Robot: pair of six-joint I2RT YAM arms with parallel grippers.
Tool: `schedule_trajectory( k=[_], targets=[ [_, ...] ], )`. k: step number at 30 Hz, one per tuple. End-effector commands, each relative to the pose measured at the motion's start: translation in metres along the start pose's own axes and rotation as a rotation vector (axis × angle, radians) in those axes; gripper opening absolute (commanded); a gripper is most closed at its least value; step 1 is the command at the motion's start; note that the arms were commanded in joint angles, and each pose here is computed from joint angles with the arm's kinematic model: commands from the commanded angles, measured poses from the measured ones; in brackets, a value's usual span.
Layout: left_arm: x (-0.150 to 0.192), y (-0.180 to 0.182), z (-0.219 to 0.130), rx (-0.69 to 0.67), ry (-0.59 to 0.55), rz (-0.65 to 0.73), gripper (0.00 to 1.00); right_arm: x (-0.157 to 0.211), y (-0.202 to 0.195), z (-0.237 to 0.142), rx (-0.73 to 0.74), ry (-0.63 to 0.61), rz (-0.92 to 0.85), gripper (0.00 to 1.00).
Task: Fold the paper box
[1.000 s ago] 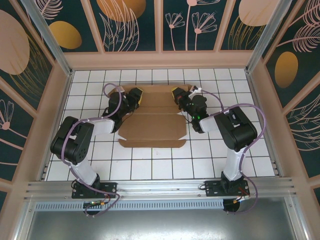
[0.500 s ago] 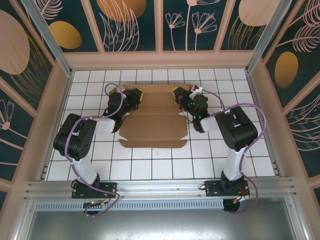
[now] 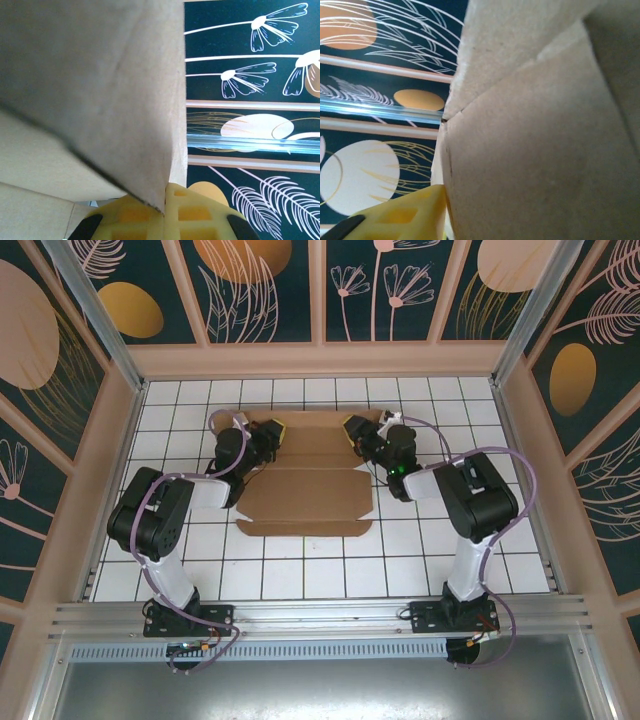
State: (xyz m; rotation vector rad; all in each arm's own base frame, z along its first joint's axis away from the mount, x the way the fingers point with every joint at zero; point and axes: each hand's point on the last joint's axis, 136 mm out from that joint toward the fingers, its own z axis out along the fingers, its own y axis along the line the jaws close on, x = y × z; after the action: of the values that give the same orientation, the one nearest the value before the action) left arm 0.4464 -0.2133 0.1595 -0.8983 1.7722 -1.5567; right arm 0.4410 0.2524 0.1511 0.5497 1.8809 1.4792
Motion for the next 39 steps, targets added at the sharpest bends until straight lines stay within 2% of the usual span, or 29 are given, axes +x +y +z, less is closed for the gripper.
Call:
schedule_trajectory(
  k=[1,6,15,16,19,20,23,27,32,39],
  targets=[
    [-0.006,0.005,-0.003,-0.008,-0.041,-0.001,0.0,0.004,-0.012,-0.013,0.129,0.038,-0.101,0.49],
    [-0.003,0.009,-0.005,-0.015,-0.036,-0.008,0.0,0.005,-0.005,-0.032,0.196,0.071,-0.218,0.53],
    [0.002,-0.008,-0.006,0.035,-0.023,0.019,0.0,0.014,0.003,-0.065,0.284,0.138,-0.413,0.52],
    [0.003,-0.009,-0.006,0.039,-0.019,0.018,0.0,0.019,0.0,-0.067,0.303,0.15,-0.435,0.49],
    [0.008,-0.01,-0.008,0.044,-0.007,0.011,0.0,0.038,-0.018,-0.072,0.424,0.184,-0.554,0.29],
    [0.01,-0.009,-0.009,0.043,-0.003,0.008,0.0,0.048,-0.025,-0.073,0.461,0.202,-0.595,0.22],
    [0.016,-0.009,-0.012,0.038,0.005,0.004,0.0,0.08,-0.046,-0.074,0.548,0.269,-0.685,0.08],
    [0.02,-0.009,-0.015,0.027,0.006,0.006,0.0,0.108,-0.068,-0.077,0.62,0.3,-0.772,0.04],
    [0.02,-0.012,-0.019,0.011,-0.004,0.017,0.0,0.133,-0.108,-0.073,0.675,0.388,-0.787,0.0],
    [0.019,-0.005,-0.024,-0.029,-0.012,-0.002,0.0,0.129,-0.147,-0.069,0.788,0.394,-0.812,0.0]
  ],
)
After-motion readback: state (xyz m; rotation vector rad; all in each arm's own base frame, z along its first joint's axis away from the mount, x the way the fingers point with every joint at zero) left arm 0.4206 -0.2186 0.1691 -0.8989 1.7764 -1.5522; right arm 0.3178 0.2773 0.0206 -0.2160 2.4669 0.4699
